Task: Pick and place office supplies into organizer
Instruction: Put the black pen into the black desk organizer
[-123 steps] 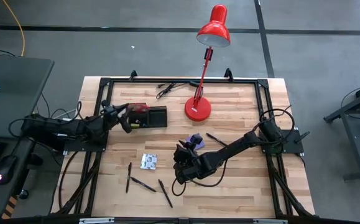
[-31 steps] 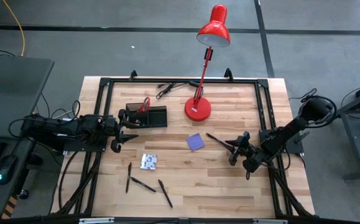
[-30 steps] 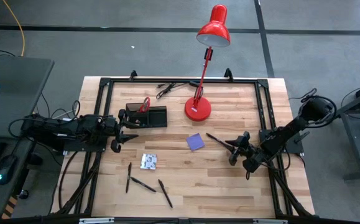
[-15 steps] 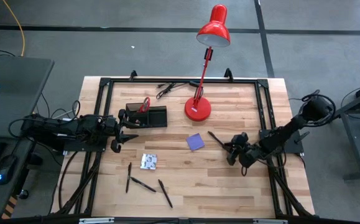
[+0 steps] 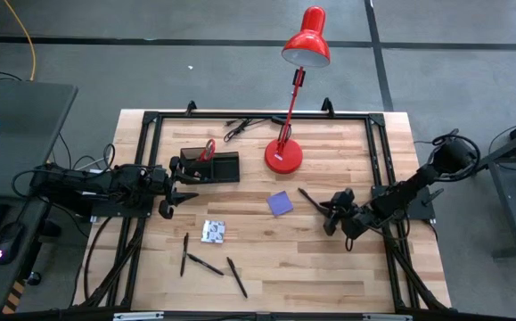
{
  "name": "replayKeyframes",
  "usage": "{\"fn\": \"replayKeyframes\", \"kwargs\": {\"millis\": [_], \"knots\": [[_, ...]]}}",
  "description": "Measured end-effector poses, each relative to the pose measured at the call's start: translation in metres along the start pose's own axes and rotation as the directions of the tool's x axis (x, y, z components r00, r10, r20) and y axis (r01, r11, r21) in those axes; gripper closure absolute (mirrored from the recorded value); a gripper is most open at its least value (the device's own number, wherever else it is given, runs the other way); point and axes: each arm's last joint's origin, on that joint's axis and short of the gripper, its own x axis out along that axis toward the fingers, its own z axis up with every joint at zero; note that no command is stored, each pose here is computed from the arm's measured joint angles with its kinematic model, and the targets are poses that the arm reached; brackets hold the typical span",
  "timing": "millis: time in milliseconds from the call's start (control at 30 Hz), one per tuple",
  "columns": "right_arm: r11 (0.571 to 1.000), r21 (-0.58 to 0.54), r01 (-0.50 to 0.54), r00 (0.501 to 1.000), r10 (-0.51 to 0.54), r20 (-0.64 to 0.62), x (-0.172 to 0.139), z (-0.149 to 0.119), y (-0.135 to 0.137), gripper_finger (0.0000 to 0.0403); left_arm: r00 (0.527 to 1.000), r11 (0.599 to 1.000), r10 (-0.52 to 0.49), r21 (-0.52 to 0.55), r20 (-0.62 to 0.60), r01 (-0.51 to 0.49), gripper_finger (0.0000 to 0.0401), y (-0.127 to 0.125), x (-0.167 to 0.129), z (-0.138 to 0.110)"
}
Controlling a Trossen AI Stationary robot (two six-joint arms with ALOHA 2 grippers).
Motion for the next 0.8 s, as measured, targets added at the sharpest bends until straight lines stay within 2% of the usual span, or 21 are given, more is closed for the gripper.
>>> {"fn": "replayKeyframes", "kwargs": {"millis": [300, 633, 800], "knots": [[0.998, -0.052, 0.042, 0.997, -0.039, 0.065, 0.003, -0.001, 0.0, 0.032, 1.0, 1.0, 0.0, 0.0, -0.001, 0.0, 0.0217, 0.0, 0.0, 0.0], [0.991, -0.111, 0.075, 0.992, -0.062, 0.112, 0.021, -0.019, 0.003, 0.032, 1.0, 1.0, 0.001, 0.0, -0.008, -0.001, 0.0217, 0.0, 0.0, -0.001], [0.988, -0.105, 0.109, 0.983, -0.092, 0.158, 0.027, -0.028, 0.002, 0.032, 1.0, 1.0, 0.001, 0.0, -0.008, -0.001, 0.0217, 0.0, 0.0, -0.001]]}}
